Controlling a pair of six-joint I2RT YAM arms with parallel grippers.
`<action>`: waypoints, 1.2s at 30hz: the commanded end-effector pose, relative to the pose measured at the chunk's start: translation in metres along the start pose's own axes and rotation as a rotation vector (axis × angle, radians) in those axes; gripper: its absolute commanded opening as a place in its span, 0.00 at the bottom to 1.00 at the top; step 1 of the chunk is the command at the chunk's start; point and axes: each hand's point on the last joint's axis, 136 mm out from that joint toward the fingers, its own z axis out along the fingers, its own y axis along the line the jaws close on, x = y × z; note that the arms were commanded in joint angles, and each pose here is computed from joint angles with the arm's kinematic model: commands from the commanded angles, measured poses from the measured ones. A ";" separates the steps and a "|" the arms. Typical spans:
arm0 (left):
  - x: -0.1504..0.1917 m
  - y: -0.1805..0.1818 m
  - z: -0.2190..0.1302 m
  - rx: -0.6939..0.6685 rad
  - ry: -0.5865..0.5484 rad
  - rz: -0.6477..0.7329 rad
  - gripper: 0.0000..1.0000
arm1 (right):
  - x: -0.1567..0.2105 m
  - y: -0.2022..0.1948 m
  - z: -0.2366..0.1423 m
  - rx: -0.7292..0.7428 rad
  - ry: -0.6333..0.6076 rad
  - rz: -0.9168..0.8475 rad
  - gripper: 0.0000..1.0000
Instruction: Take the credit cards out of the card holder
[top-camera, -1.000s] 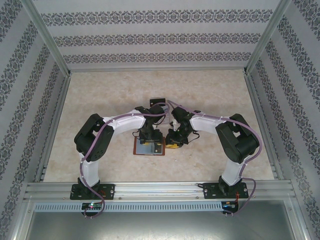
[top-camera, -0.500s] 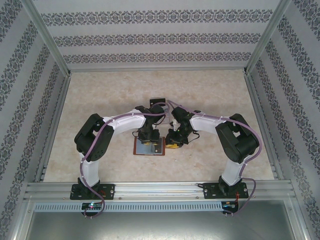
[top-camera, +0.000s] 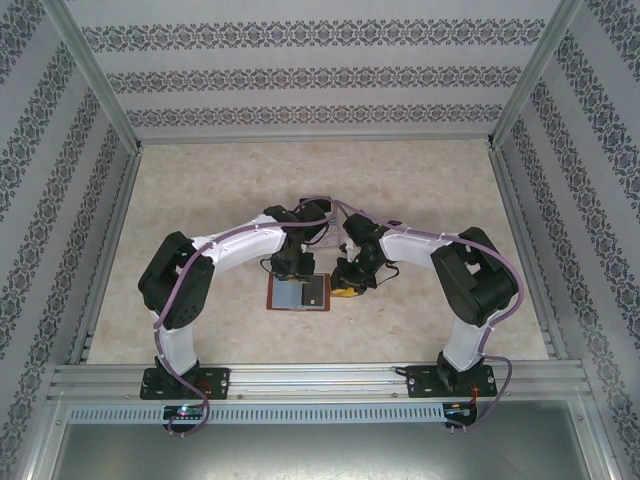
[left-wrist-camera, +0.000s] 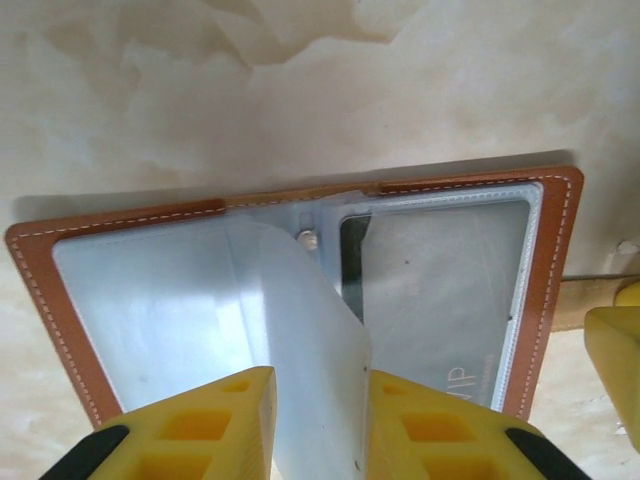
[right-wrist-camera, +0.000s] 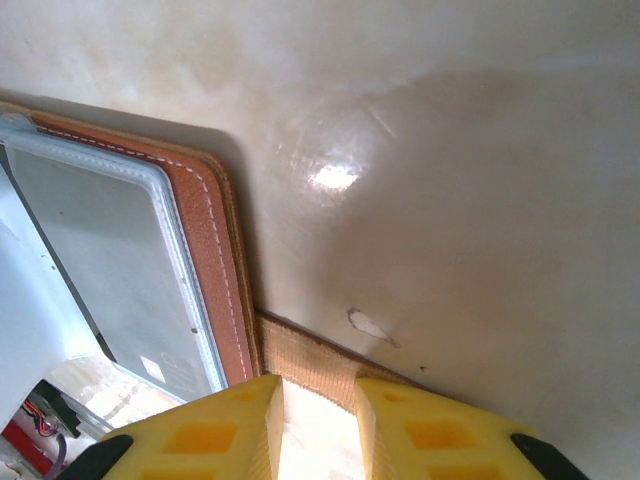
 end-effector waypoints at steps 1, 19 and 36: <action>0.003 0.013 -0.016 -0.039 -0.013 0.007 0.24 | 0.008 -0.020 0.014 0.065 0.038 0.022 0.29; 0.014 0.053 0.005 -0.109 0.035 -0.005 0.08 | 0.008 -0.023 0.015 0.074 0.040 0.027 0.29; 0.011 0.087 0.005 -0.222 0.031 -0.002 0.18 | 0.010 -0.020 0.008 0.076 0.030 0.027 0.29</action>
